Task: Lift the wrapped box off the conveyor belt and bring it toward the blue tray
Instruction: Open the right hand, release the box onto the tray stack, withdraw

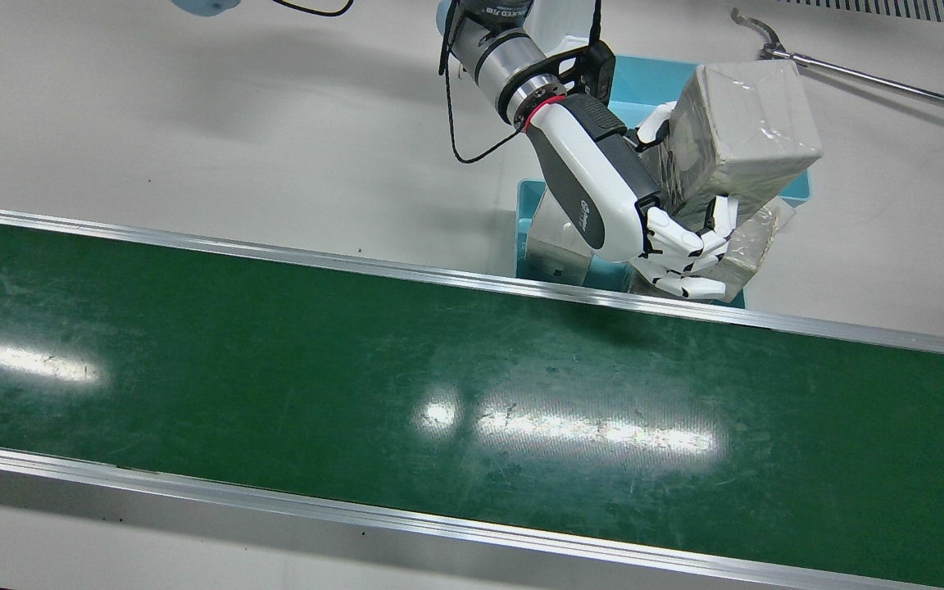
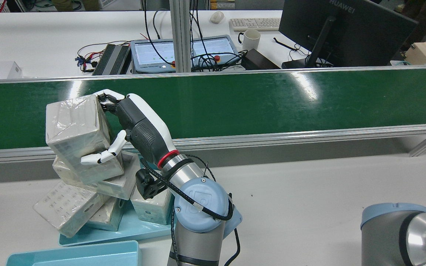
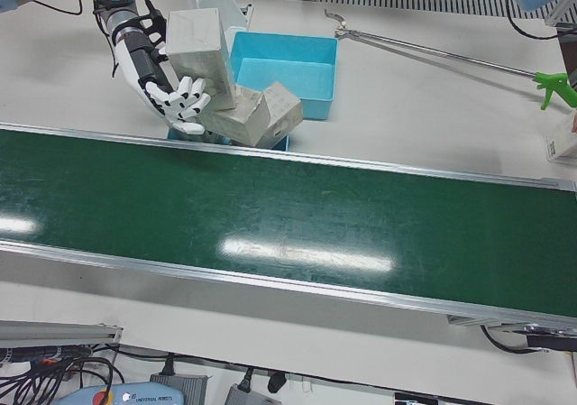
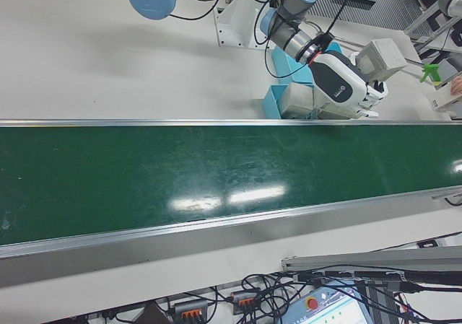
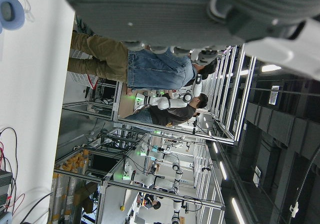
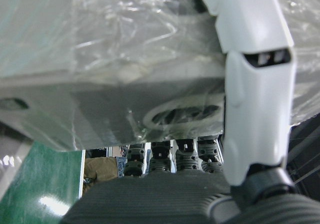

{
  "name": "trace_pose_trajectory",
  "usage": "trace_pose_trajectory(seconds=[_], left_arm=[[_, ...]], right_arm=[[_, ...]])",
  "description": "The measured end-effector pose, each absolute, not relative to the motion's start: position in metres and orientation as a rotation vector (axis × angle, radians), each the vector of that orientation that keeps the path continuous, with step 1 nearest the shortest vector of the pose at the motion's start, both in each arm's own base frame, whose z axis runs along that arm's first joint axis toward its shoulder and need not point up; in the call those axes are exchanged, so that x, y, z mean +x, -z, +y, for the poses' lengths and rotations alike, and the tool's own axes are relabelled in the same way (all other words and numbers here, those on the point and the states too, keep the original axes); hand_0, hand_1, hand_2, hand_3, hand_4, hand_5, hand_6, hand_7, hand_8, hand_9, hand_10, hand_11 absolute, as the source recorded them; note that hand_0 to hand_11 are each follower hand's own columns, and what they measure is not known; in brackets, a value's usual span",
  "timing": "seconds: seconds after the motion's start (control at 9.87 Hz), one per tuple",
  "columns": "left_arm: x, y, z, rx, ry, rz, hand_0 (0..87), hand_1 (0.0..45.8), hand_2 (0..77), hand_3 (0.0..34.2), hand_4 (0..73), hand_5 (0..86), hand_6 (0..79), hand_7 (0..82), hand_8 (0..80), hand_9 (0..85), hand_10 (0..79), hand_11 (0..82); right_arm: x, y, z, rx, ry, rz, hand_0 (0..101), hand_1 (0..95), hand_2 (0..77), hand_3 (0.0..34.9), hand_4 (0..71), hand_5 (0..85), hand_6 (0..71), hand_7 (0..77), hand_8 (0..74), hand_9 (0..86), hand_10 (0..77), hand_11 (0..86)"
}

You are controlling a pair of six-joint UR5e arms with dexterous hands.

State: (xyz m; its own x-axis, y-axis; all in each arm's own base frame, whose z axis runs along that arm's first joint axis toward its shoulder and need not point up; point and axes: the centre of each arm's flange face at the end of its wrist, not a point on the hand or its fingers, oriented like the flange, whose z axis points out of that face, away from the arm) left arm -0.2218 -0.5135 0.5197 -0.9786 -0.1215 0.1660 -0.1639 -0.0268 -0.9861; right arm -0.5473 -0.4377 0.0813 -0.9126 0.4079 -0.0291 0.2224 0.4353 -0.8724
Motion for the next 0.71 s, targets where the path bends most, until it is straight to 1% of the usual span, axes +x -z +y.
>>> trace_pose_trajectory(seconds=[0.1, 0.2, 0.3, 0.41, 0.51, 0.61, 0.71], left_arm=[[-0.222, -0.520, -0.514, 0.318, -2.207, -2.170, 0.0, 0.0, 1.1, 0.0, 0.5, 1.1, 0.5, 0.5, 0.5, 0.0, 0.5, 0.5], [-0.222, -0.520, -0.514, 0.318, -2.207, -2.170, 0.0, 0.0, 1.1, 0.0, 0.5, 1.1, 0.5, 0.5, 0.5, 0.0, 0.5, 0.5], [-0.222, -0.520, -0.514, 0.318, -2.207, -2.170, 0.0, 0.0, 1.1, 0.0, 0.5, 1.1, 0.0, 0.5, 0.5, 0.0, 0.5, 0.5], [-0.222, -0.520, -0.514, 0.318, -2.207, -2.170, 0.0, 0.0, 1.1, 0.0, 0.5, 1.1, 0.0, 0.5, 0.5, 0.5, 0.0, 0.5], [-0.222, -0.520, -0.514, 0.318, -2.207, -2.170, 0.0, 0.0, 0.5, 0.0, 0.5, 1.1, 0.5, 0.5, 0.5, 0.0, 0.5, 0.5], [-0.222, -0.520, -0.514, 0.318, -2.207, -2.170, 0.0, 0.0, 1.1, 0.0, 0.5, 1.1, 0.5, 0.5, 0.5, 0.0, 0.5, 0.5], [-0.222, -0.520, -0.514, 0.318, -2.207, -2.170, 0.0, 0.0, 1.1, 0.0, 0.5, 1.1, 0.5, 0.5, 0.5, 0.5, 0.5, 0.5]], right_arm=[[-0.546, -0.084, -0.437, -0.554, -1.477, -2.498, 50, 0.5, 38.2, 1.5, 17.5, 44.7, 44.2, 43.6, 17.5, 34.4, 0.5, 3.8], [-0.544, -0.087, -0.436, -0.555, -1.476, -2.499, 50, 0.5, 38.2, 1.5, 17.5, 44.7, 44.2, 43.6, 17.5, 34.4, 0.5, 3.8], [-0.541, -0.090, -0.435, -0.556, -1.476, -2.500, 50, 1.6, 36.0, 6.0, 13.6, 29.5, 44.2, 43.6, 11.5, 8.2, 0.0, 1.6], [-0.538, -0.091, -0.434, -0.559, -1.475, -2.504, 50, 1.6, 32.2, 6.0, 12.0, 22.9, 44.2, 43.6, 10.9, 4.9, 0.0, 1.6], [-0.536, -0.093, -0.432, -0.562, -1.473, -2.507, 50, 1.6, 32.2, 6.0, 12.0, 22.9, 44.2, 43.6, 10.9, 4.9, 0.0, 1.6], [-0.532, -0.096, -0.431, -0.564, -1.471, -2.510, 50, 13.6, 13.6, 6.0, 9.3, 12.5, 38.2, 39.8, 7.6, 3.8, 0.0, 1.1], [-0.529, -0.101, -0.429, -0.565, -1.470, -2.509, 50, 13.6, 13.6, 6.0, 9.3, 12.5, 38.2, 39.8, 7.6, 3.8, 0.0, 1.1]])
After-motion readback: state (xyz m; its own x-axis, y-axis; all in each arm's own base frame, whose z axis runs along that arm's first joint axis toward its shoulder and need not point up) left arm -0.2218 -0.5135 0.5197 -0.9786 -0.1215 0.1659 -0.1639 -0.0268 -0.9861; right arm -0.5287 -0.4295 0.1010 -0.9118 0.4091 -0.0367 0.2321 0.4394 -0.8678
